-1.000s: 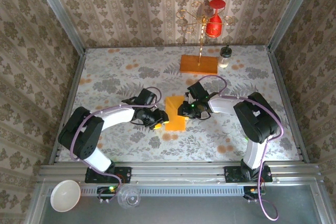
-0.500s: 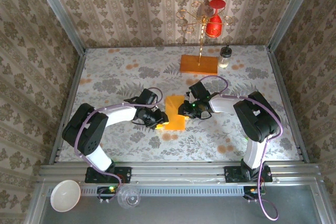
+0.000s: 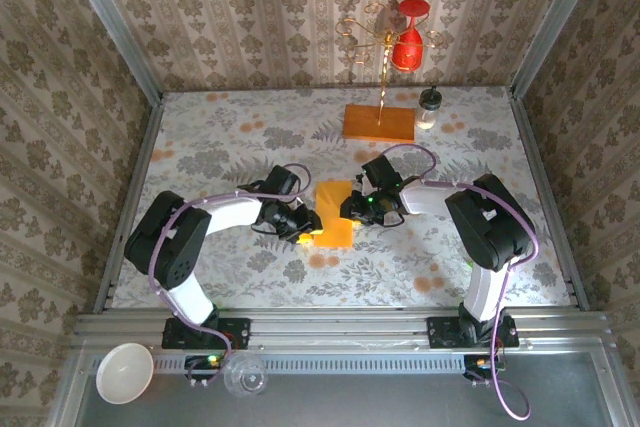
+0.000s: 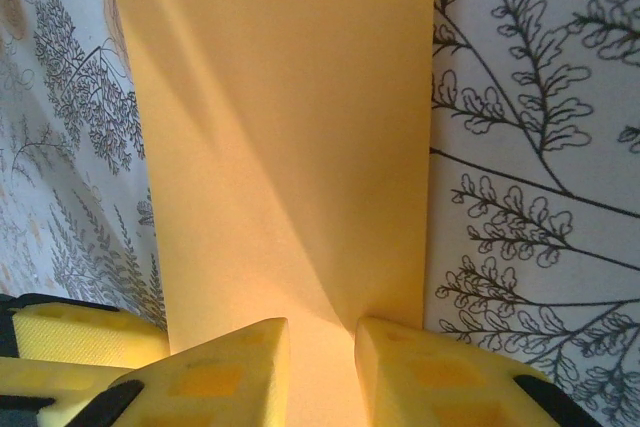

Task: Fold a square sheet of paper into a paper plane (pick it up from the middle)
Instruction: Third fold the triangle at the center of the table.

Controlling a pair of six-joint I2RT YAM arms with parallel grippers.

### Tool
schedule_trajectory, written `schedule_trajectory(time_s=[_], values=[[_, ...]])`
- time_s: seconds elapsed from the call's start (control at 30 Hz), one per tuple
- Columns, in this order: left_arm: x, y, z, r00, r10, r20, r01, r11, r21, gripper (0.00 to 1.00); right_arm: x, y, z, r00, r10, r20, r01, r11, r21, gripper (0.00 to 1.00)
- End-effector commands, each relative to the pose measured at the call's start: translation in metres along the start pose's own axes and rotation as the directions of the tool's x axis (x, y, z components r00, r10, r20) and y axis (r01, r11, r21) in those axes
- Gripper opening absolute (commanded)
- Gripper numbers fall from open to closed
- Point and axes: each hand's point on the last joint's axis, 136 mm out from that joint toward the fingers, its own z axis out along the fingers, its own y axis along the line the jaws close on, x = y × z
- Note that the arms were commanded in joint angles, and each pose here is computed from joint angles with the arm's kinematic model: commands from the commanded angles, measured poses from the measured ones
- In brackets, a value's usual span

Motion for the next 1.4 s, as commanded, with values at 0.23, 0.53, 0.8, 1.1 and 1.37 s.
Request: schedule_trajectory(time_s=[0.23,0.53,0.8,1.1,1.37], values=[[-0.008,-0.030,-0.007,0.997,0.064,-0.035,-0.059,0.990,0.127,0.35,0.018,-0.043,0.010,0.996,0.076,-0.040,-0.070,0.990,0.124,0.28],[-0.024,-0.037,-0.003,0.998,0.053,-0.039,-0.045,0.983,0.176,0.35,0.018,-0.043,0.011,0.996,0.078,-0.040,-0.072,0.989,0.126,0.28],[-0.036,-0.027,0.001,0.999,0.034,-0.042,-0.027,0.986,0.166,0.30,0.016,-0.041,0.011,0.997,0.071,-0.035,-0.067,0.991,0.113,0.29],[-0.042,-0.025,0.005,0.999,0.027,-0.046,-0.018,0.984,0.177,0.23,0.010,-0.029,0.009,0.999,0.036,-0.024,-0.034,0.997,0.066,0.33],[-0.044,-0.026,0.004,0.999,0.020,-0.042,-0.012,0.984,0.178,0.08,-0.004,0.002,-0.018,0.996,-0.091,0.025,0.091,0.996,0.025,0.44]])
